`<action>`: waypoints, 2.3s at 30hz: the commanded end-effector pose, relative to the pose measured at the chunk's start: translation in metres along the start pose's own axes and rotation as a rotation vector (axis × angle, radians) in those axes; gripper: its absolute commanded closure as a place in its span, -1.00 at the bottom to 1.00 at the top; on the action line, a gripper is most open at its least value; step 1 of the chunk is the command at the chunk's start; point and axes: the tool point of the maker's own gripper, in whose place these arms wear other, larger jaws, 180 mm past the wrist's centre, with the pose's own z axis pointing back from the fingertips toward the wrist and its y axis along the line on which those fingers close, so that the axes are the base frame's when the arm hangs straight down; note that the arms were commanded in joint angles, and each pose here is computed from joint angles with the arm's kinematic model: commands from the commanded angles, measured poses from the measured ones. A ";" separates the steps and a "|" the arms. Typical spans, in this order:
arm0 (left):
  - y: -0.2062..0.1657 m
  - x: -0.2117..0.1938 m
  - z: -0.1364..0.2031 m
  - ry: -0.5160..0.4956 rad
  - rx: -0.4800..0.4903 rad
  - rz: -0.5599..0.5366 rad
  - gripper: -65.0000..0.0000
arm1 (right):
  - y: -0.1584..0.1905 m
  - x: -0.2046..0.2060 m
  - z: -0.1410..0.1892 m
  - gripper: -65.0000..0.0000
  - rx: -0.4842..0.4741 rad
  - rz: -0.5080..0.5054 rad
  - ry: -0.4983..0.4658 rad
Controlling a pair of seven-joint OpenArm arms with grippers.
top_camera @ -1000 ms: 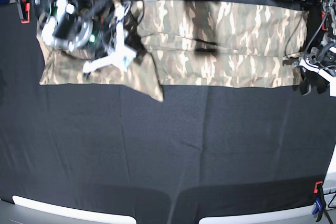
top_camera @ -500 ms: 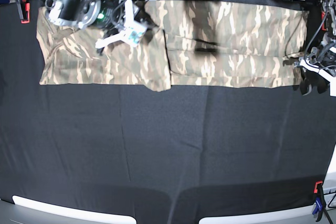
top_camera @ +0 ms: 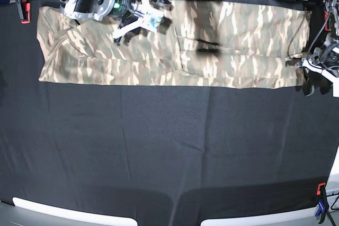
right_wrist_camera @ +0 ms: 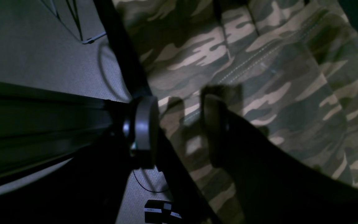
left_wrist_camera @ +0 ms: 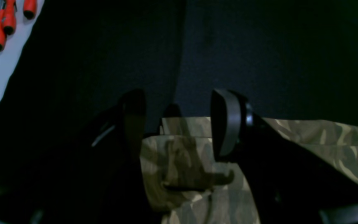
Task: Layout the t-shirt on the table in an organized manner, then fold the t-shirt properly
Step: 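Fold the sleeve end inward with the right gripper, then grasp the strip's other end with the left gripper and lift it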
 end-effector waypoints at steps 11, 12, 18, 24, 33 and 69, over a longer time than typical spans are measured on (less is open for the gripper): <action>0.003 -0.008 0.003 0.078 0.002 -0.016 0.03 | -0.055 0.018 0.021 0.24 -0.173 -0.022 -0.065; 0.004 -0.013 0.005 0.093 0.004 -0.015 0.03 | -0.066 0.018 0.027 0.24 -0.207 -0.027 -0.067; 0.042 -0.054 0.013 0.188 0.177 0.041 0.03 | -0.114 0.013 0.063 0.24 -0.360 -0.095 -0.094; 0.045 -0.095 0.009 0.273 0.144 0.136 0.03 | -0.132 0.015 0.086 0.24 -0.412 -0.142 -0.151; 0.000 -0.119 0.008 0.369 -0.112 0.258 0.03 | -0.135 0.015 0.090 0.24 -0.420 -0.141 -0.162; 0.017 -0.016 0.025 0.128 0.135 0.034 1.00 | -0.171 -0.005 0.091 0.24 -0.526 -0.136 -0.099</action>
